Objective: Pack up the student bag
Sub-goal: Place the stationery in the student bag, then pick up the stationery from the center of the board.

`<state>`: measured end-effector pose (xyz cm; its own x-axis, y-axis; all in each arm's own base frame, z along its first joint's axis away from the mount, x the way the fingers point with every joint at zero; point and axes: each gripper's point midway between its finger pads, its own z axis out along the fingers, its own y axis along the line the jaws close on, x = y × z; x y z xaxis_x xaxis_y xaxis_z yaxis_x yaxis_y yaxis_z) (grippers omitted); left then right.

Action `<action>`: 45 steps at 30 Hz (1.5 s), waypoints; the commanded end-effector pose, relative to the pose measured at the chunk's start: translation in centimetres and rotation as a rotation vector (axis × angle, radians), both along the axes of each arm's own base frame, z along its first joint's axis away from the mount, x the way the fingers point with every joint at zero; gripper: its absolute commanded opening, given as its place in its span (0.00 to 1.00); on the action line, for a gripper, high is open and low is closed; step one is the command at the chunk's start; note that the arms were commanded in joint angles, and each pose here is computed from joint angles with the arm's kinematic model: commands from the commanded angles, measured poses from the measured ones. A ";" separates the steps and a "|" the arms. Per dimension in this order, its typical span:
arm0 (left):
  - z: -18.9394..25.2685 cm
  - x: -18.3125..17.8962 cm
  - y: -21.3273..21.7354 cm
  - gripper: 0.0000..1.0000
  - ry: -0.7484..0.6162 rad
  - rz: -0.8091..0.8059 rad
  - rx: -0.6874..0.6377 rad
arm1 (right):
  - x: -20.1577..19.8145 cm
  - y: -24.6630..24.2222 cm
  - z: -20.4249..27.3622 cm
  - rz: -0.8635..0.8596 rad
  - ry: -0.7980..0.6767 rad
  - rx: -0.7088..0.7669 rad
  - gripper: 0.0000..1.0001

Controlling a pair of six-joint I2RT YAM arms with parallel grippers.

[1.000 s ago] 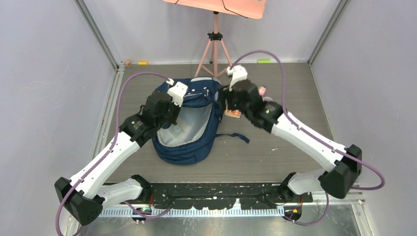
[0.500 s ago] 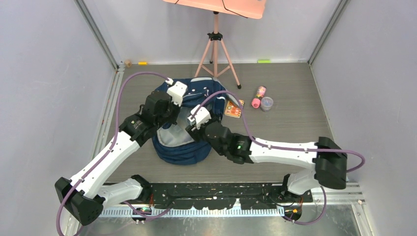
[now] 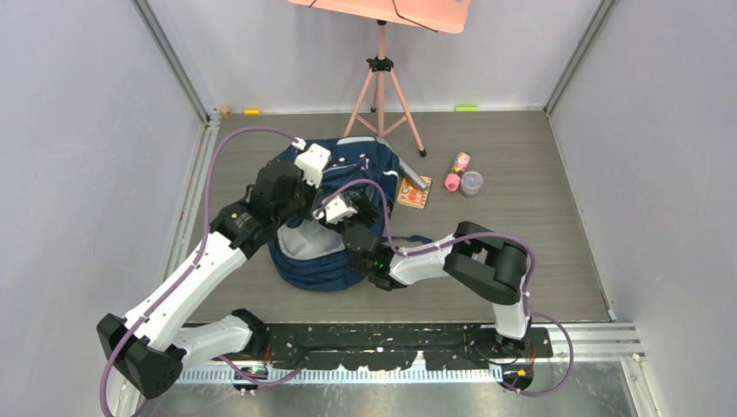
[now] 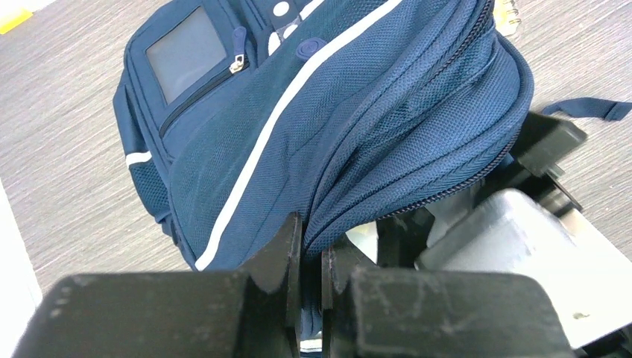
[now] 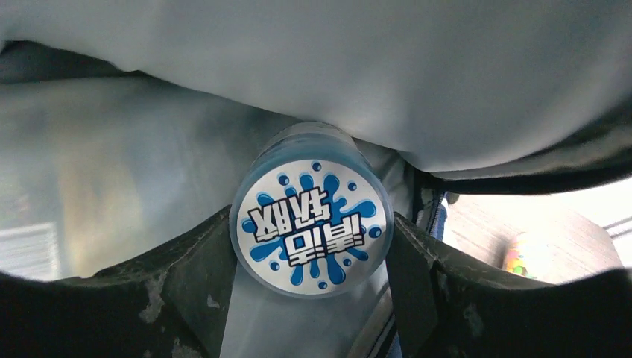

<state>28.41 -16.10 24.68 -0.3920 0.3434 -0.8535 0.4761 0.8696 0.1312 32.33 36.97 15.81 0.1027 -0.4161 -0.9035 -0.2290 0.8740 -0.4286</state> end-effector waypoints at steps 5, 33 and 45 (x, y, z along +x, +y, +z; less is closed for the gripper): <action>8.0 0.3 -2.6 0.00 -0.186 -0.063 -0.233 | 4.1 -1.5 4.3 -0.090 -0.033 0.184 0.14; 7.4 0.7 -2.4 0.00 -0.174 -0.044 -0.212 | -5.4 -5.4 7.2 0.081 0.342 0.286 0.98; 7.4 0.9 -1.9 0.00 -0.186 -0.018 -0.200 | -0.6 -17.1 7.8 -0.246 0.479 0.433 0.98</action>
